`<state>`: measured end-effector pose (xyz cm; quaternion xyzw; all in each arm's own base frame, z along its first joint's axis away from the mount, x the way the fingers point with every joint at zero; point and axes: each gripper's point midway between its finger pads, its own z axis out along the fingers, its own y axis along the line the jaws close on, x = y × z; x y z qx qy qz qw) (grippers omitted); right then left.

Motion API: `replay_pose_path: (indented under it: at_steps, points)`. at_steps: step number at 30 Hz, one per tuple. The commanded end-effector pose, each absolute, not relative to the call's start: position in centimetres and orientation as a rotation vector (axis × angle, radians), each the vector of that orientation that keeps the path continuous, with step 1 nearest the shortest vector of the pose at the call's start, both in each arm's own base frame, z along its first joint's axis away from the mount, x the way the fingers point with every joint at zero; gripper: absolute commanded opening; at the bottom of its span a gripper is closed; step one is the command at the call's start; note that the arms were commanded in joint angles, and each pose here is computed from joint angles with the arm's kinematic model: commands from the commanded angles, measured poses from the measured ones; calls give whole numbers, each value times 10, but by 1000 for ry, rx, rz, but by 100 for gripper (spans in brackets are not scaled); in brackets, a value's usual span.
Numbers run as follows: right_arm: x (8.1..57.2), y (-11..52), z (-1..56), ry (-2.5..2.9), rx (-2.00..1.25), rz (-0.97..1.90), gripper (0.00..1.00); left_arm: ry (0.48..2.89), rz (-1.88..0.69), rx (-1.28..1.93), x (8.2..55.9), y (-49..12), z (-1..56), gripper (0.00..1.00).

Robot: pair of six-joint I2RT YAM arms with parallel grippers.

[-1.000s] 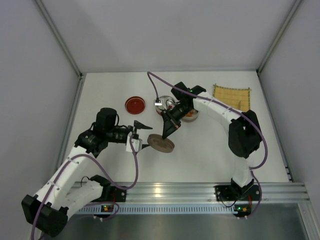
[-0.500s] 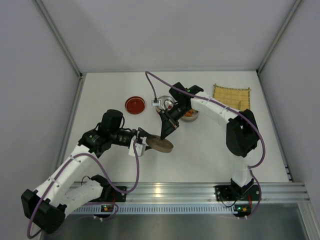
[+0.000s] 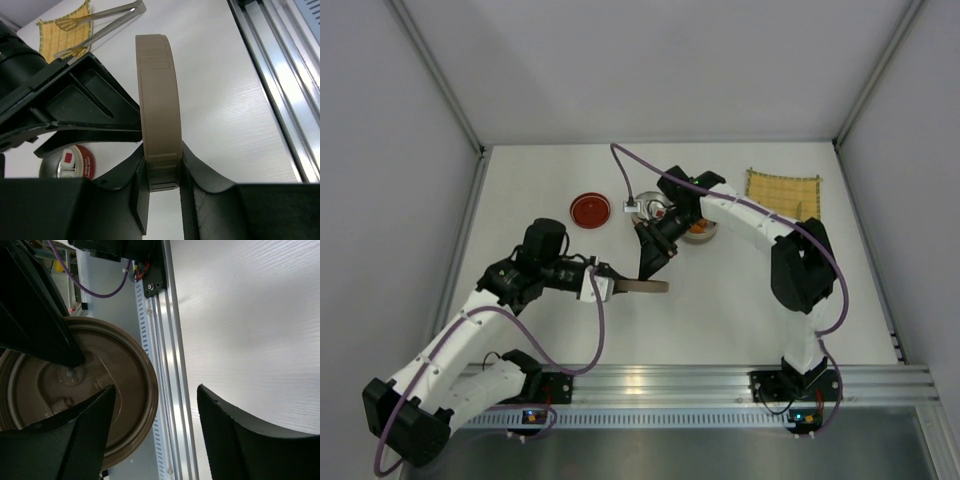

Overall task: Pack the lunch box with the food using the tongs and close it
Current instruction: Pick up the box lid from the center of the board.

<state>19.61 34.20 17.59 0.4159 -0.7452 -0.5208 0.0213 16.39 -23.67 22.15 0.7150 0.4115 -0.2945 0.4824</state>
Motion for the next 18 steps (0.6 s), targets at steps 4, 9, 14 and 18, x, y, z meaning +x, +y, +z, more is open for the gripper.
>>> replay_pose_path:
  at_steps: [4,9,14,18]
  points:
    - [258,318,239,-2590,1398,-1726,73,1311,-839,1456,171,-238,254,0]
    - [333,244,287,-3094,1185,-1748,99,1843,-846,983,206,-223,241,0]
    - [327,228,299,-3268,1145,-1781,99,2038,-977,700,220,-229,224,0]
    - [307,228,301,-3231,1159,-1823,99,2195,-1191,353,241,-227,218,0]
